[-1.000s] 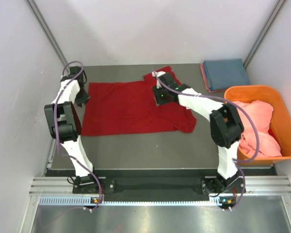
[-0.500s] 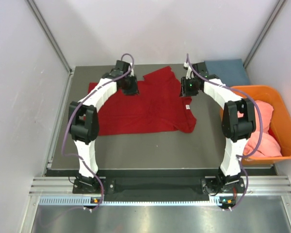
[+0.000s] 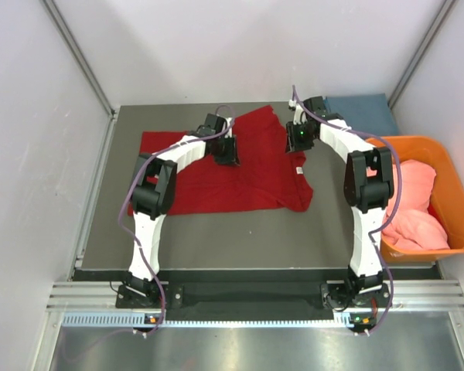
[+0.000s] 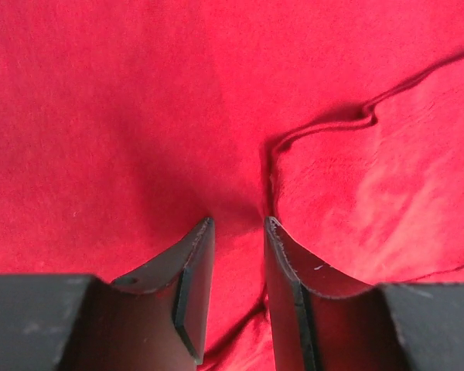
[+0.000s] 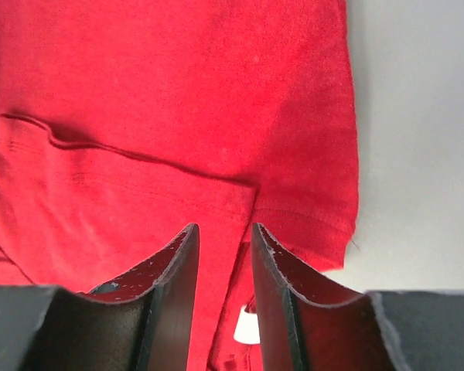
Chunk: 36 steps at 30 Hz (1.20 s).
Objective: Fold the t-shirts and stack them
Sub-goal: Fold the tshirt
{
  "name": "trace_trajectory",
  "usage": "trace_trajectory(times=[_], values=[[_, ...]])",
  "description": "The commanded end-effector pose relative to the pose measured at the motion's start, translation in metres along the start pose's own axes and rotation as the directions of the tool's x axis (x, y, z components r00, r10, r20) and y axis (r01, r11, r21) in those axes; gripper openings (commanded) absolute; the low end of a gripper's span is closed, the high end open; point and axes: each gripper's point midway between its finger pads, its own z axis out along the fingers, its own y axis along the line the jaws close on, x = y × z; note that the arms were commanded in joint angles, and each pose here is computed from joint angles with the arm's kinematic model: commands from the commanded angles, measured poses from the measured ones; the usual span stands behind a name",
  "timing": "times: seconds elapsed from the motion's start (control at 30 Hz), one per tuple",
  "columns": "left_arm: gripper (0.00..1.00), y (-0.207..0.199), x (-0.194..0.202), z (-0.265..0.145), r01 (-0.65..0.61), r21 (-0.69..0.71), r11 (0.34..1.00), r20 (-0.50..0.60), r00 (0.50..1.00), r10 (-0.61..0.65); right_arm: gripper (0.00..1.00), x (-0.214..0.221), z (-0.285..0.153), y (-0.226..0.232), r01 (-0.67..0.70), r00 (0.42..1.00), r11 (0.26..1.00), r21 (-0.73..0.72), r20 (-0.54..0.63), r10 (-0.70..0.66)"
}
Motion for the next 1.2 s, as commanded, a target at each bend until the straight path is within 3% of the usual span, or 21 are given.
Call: trace_trajectory(times=[0.0,0.47,0.53,0.6,0.7,0.77,1.0,1.17], values=[[0.37,-0.018,-0.024,0.006,-0.04,0.055,0.998,0.075,0.997,0.036,0.34,-0.014,0.002,-0.002,0.021,1.0,1.0,-0.019,0.023,-0.02],[0.36,-0.021,-0.019,0.027,-0.028,0.096,0.995,0.053,0.998,0.023,0.3,-0.001,0.021,-0.01,0.05,0.999,0.999,-0.019,-0.008,-0.051],[0.33,-0.024,-0.021,0.026,-0.027,0.108,0.994,0.057,0.998,0.021,0.27,-0.006,0.02,-0.011,0.056,0.998,0.998,-0.011,0.006,-0.056],[0.28,-0.028,-0.022,0.024,-0.023,0.13,0.991,0.057,0.998,0.015,0.16,-0.012,0.019,-0.012,0.065,0.998,0.998,-0.001,0.025,-0.065],[0.1,-0.034,-0.023,0.023,-0.004,0.158,0.987,0.055,0.998,-0.004,0.01,-0.021,0.014,-0.013,0.077,0.996,0.997,0.014,0.051,-0.077],[0.0,-0.038,-0.022,0.023,0.013,0.17,0.985,0.049,0.999,-0.021,0.0,-0.025,0.012,-0.011,0.091,0.994,0.996,0.018,0.066,-0.092],[0.0,-0.036,-0.02,0.019,0.059,0.153,0.986,0.064,0.996,-0.069,0.0,-0.039,0.007,-0.002,0.147,0.982,0.988,0.049,0.109,-0.151],[0.0,-0.032,-0.035,0.004,0.071,0.103,0.992,0.144,0.986,-0.085,0.0,-0.051,0.0,0.007,0.195,0.969,0.977,0.081,0.141,-0.205]])
